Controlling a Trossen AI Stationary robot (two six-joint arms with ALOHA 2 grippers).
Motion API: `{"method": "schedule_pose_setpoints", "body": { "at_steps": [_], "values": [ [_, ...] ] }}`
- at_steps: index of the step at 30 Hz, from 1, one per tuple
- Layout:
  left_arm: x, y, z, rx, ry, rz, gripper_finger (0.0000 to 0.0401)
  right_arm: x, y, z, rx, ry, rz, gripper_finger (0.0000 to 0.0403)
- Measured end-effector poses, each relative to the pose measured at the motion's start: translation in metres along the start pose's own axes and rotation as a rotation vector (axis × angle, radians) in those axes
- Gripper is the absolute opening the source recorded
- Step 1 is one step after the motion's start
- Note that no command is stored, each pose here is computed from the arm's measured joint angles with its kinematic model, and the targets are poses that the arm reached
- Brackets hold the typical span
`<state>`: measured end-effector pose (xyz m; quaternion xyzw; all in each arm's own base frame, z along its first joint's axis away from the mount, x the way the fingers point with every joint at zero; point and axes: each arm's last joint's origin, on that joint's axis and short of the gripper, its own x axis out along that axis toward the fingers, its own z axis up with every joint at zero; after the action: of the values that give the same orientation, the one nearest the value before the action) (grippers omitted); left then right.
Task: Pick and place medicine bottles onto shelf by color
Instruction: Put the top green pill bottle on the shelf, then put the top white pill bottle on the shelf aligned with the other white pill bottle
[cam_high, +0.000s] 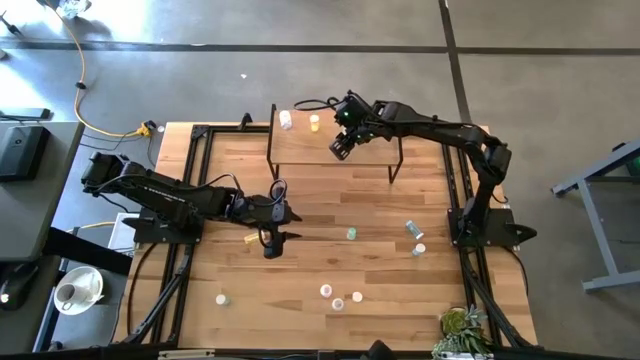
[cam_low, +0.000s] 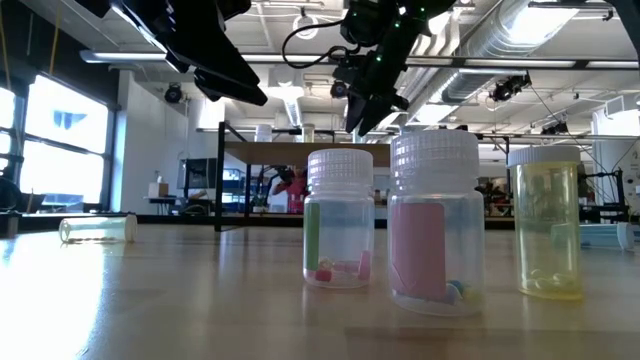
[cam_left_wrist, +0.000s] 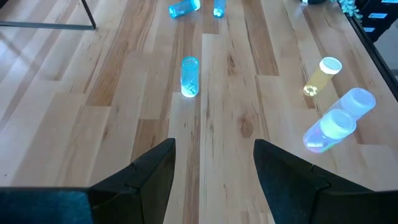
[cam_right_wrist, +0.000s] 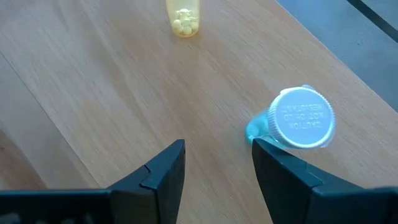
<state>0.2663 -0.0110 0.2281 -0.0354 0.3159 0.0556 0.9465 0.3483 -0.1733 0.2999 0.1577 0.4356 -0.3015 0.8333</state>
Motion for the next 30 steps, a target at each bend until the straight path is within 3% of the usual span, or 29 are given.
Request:
{"method": "schedule_pose_setpoints", "body": {
  "at_steps": [19, 30],
  "values": [
    [0.0, 0.0, -0.0001, -0.001, 0.001, 0.0, 0.0207, 0.0003, -0.0023, 0.0018, 0.005, -0.021, -0.039, 0.0178],
    [0.0, 0.0002, -0.0014, -0.001, 0.014, 0.001, 0.0207, -0.007, 0.0072, -0.0003, -0.041, -0.013, 0.051, 0.0178]
  ]
}}
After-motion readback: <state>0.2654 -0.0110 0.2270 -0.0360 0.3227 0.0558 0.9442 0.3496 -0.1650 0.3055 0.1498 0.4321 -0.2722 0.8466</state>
